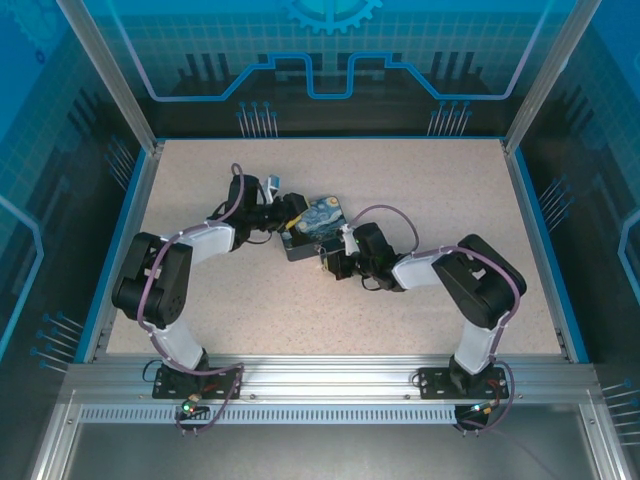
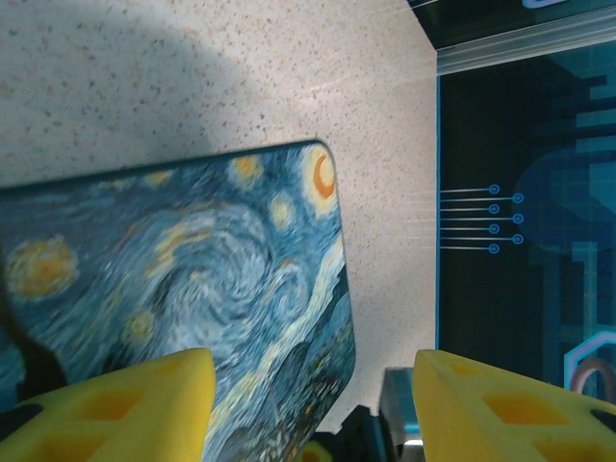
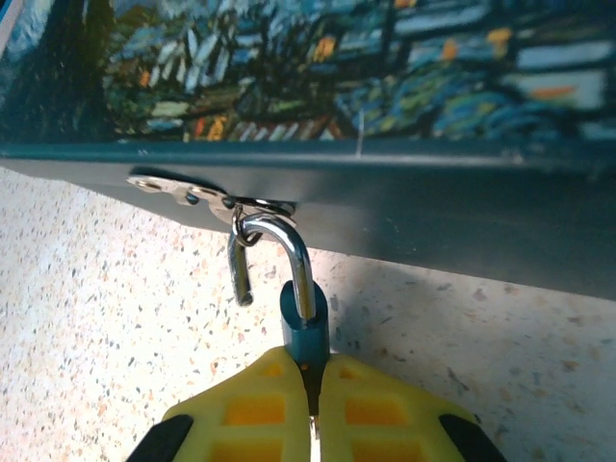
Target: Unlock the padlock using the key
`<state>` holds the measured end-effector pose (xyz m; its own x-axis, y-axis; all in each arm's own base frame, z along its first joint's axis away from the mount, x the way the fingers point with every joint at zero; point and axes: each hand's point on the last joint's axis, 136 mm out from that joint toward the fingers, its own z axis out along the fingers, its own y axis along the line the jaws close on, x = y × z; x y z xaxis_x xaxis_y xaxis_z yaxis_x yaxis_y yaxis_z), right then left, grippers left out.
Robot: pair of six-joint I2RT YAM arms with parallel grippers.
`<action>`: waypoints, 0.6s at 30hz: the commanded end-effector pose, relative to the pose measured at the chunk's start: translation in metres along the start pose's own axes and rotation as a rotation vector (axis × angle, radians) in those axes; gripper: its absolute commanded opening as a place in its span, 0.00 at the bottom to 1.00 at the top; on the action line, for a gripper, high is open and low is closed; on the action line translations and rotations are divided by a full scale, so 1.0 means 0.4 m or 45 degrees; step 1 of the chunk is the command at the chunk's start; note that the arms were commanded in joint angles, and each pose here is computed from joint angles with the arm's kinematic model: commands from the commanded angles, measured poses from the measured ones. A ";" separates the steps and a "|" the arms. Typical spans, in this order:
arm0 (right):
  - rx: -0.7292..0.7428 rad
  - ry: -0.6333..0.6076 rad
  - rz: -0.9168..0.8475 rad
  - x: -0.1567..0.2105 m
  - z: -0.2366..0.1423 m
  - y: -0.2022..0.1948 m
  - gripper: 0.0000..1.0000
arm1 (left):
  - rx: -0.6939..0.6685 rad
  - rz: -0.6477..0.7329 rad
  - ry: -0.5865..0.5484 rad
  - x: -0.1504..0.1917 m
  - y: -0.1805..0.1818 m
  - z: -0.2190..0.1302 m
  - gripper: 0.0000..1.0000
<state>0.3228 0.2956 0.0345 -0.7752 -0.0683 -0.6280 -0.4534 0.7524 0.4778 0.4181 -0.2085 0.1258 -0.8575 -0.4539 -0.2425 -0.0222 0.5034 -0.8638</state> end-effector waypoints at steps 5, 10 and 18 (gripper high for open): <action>0.187 -0.080 0.131 -0.042 -0.044 -0.030 0.00 | -0.012 0.000 0.044 0.067 -0.013 -0.010 0.58; 0.270 -0.106 0.247 -0.051 -0.065 -0.051 0.00 | -0.035 0.016 0.072 0.110 -0.019 -0.007 0.58; 0.466 0.005 0.294 -0.019 -0.060 -0.113 0.00 | -0.087 0.006 0.117 0.151 0.010 0.013 0.59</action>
<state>0.3371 0.2572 0.0412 -0.8271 0.1119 -0.5509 -0.1561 0.8957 0.4163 0.3779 -0.2422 0.1216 -0.8948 -0.3770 -0.2391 0.0055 0.5263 -0.8503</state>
